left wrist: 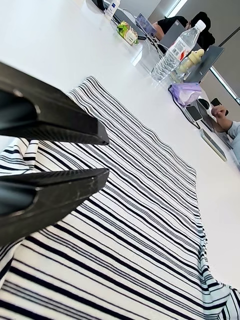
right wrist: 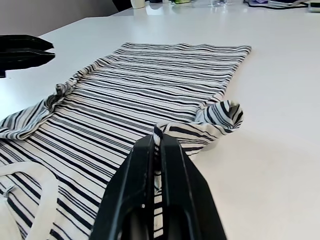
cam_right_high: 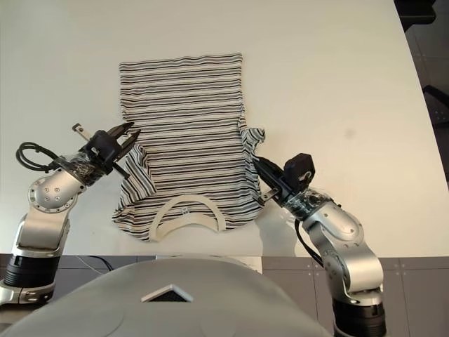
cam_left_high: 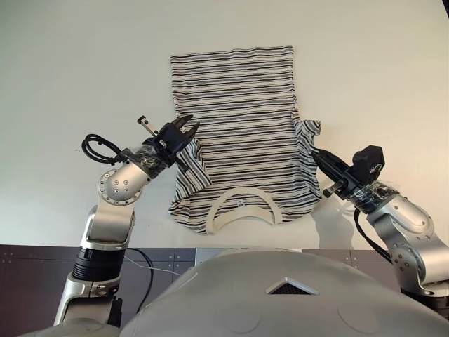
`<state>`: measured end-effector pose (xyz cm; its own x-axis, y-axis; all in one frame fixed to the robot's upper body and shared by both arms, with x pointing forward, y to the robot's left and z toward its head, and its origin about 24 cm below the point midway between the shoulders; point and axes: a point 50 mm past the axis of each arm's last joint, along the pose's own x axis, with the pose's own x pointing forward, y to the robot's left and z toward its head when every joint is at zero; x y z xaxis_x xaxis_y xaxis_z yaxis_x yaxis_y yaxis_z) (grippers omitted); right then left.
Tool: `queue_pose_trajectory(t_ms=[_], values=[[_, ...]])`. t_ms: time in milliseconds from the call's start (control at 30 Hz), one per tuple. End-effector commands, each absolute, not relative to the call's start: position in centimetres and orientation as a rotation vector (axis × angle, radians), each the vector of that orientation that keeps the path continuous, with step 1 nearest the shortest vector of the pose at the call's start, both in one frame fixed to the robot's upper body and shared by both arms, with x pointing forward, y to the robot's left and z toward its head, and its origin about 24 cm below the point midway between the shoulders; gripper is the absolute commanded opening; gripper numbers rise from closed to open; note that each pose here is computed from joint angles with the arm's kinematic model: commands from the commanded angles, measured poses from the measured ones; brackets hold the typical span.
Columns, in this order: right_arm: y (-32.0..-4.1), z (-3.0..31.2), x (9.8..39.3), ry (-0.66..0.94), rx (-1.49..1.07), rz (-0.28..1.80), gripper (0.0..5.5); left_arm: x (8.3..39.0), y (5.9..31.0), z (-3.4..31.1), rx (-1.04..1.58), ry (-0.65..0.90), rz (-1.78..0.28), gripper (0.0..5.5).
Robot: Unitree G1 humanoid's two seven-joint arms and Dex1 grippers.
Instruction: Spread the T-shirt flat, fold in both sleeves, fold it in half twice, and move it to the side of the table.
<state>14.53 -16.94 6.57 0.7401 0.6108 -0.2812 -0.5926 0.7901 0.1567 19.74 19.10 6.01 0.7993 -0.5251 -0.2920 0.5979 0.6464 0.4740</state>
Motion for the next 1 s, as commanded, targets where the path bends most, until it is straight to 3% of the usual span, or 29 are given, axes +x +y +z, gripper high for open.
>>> queue_pose_trajectory(t_ms=[33,267,433,533,633,733,900,1000], values=[[-15.6,6.7,14.4,0.318,0.024,0.753,0.15,20.0,18.6,6.2,0.600,0.131,-0.672,0.87],[-14.6,5.8,14.6,0.340,-0.020,0.768,0.15,20.1,18.4,6.2,0.618,0.129,-0.702,0.87],[-14.3,6.6,15.1,0.307,0.038,0.799,0.88,20.0,18.2,6.6,0.627,0.111,-0.714,0.87],[-15.9,8.5,15.4,0.263,0.133,0.811,0.88,19.5,20.0,7.5,0.663,0.119,-0.706,0.87],[-19.7,8.8,15.7,0.299,0.030,0.748,0.88,17.0,24.4,7.5,0.818,0.197,-0.749,0.87],[-22.5,7.7,14.9,0.372,-0.079,0.686,0.88,13.0,27.5,7.0,1.004,0.254,-0.935,0.87],[-22.8,6.2,14.6,0.391,-0.113,0.648,0.92,8.2,29.7,6.1,1.068,0.296,-1.177,1.53],[-22.3,5.7,14.6,0.397,-0.110,0.652,0.92,7.0,29.2,4.9,1.081,0.267,-1.248,1.72]])
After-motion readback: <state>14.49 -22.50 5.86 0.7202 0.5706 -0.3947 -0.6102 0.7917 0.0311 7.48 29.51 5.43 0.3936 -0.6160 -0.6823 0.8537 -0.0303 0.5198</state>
